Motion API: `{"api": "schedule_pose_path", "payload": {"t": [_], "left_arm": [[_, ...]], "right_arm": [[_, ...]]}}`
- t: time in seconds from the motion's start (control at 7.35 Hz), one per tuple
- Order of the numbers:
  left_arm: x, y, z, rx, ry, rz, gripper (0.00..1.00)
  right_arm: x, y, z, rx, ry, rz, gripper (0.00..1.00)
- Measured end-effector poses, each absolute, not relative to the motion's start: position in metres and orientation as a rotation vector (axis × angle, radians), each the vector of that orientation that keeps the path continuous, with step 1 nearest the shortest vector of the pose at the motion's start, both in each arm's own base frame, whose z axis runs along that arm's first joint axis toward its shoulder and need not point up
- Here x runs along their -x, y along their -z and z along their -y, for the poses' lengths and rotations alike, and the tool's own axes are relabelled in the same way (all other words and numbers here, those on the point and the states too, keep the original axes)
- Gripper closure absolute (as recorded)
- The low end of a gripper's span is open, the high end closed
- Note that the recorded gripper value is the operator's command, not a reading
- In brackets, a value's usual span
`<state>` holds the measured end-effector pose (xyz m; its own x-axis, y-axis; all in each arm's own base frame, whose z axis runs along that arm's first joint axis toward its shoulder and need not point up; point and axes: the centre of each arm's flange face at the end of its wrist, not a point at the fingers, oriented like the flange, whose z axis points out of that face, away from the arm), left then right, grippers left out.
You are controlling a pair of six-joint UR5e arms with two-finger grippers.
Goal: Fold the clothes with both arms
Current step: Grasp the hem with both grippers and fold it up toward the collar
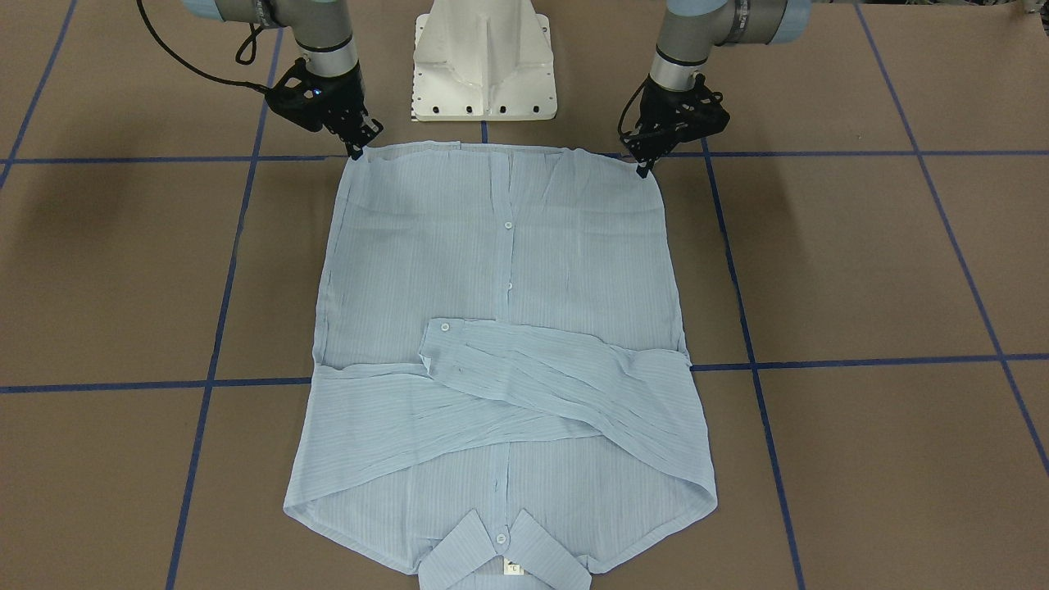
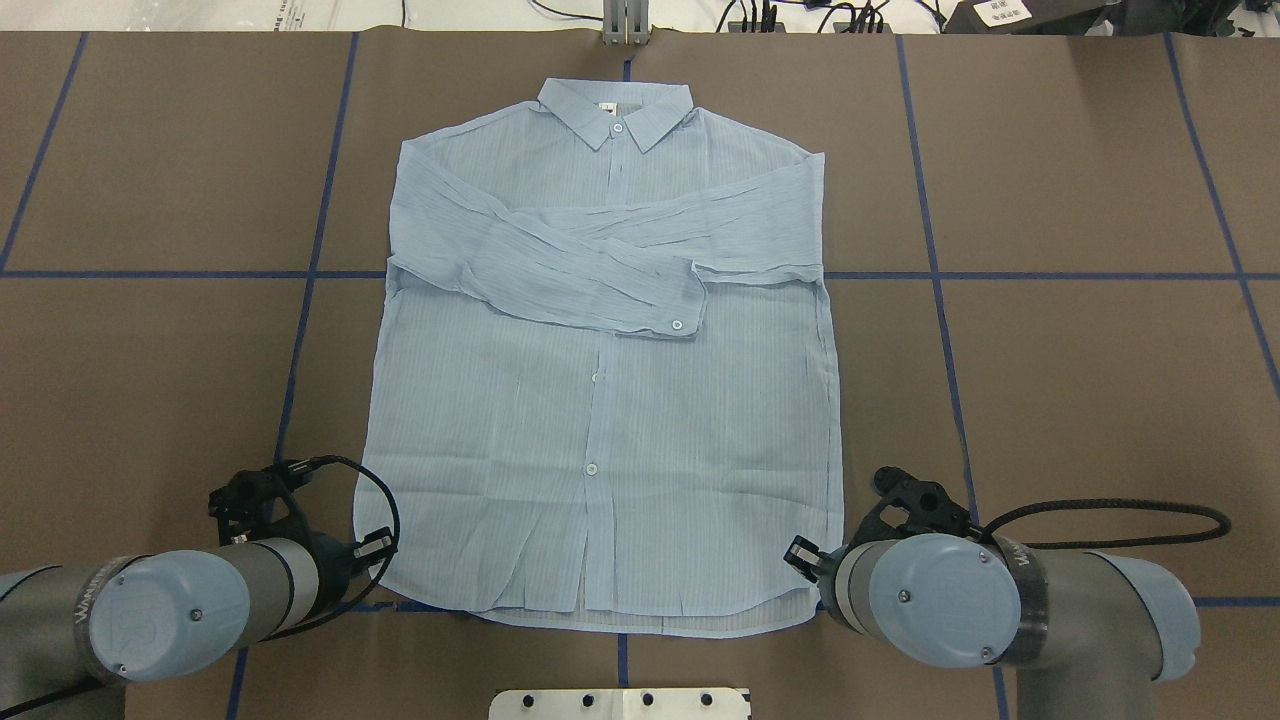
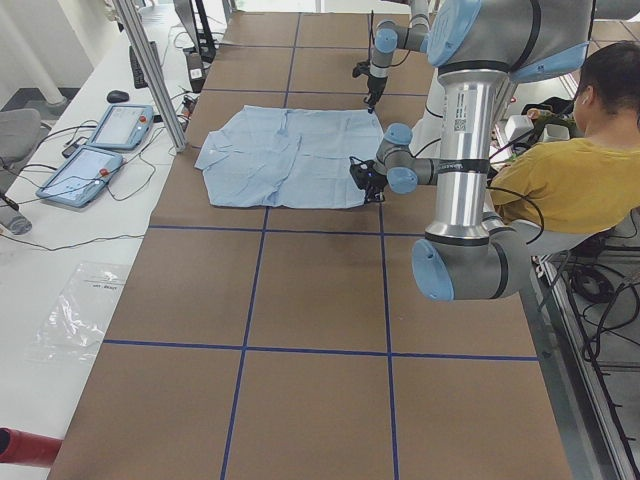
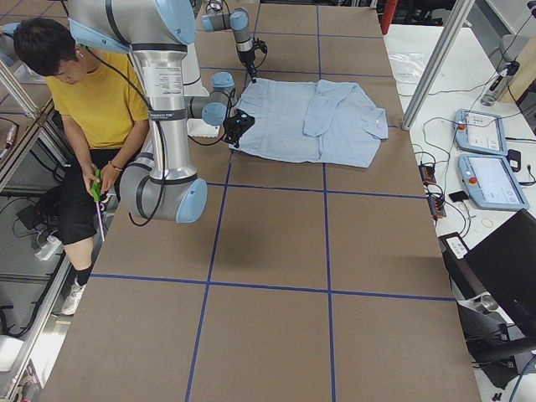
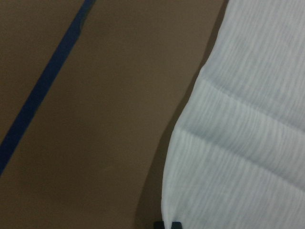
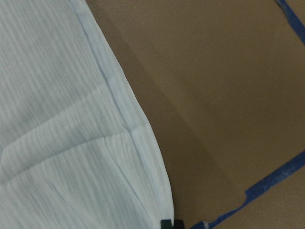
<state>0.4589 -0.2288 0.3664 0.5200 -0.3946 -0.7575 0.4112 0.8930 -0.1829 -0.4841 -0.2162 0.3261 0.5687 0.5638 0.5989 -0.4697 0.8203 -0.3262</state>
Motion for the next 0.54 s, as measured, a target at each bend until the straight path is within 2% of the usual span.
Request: {"api": "schedule_pose_path", "payload": {"t": [0.54], "left_arm": [[-0.390,-0.266,0.210,0.176,0.564,-1.062,1.00]], "right_arm": [[0.407,-0.296,0.216,0.128,-0.631,0.837,1.00]]}}
